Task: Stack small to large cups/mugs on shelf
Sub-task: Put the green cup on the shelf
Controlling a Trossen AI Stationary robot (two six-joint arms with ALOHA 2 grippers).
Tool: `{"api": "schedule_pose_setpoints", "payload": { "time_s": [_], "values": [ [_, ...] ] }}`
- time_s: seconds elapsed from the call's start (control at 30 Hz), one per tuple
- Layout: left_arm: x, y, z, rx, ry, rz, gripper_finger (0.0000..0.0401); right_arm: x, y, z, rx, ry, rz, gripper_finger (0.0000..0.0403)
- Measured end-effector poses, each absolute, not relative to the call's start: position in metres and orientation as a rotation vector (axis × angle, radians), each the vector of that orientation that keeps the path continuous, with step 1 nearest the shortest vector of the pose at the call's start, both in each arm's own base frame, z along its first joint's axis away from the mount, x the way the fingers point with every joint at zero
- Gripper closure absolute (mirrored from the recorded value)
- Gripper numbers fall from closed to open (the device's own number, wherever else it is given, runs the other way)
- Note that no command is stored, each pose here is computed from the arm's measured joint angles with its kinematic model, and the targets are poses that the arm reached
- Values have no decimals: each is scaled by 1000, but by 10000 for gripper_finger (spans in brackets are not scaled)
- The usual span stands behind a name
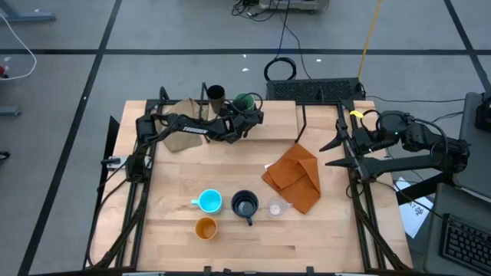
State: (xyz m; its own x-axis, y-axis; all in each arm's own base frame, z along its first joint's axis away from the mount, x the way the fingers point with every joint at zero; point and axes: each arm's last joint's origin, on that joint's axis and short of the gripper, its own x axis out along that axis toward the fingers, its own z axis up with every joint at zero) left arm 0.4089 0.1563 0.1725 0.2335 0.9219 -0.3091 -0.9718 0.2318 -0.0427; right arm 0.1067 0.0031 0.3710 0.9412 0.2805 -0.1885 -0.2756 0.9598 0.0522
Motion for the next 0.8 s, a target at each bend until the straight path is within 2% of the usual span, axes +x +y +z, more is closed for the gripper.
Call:
{"api": "schedule_pose_setpoints", "payload": {
  "time_s": [0.5,0.8],
  "values": [
    [405,163,167,-386,220,1303,1,107,3,371,23,196,284,204],
    [405,163,167,-377,219,1310,1,107,3,371,25,197,284,204]
  ]
}}
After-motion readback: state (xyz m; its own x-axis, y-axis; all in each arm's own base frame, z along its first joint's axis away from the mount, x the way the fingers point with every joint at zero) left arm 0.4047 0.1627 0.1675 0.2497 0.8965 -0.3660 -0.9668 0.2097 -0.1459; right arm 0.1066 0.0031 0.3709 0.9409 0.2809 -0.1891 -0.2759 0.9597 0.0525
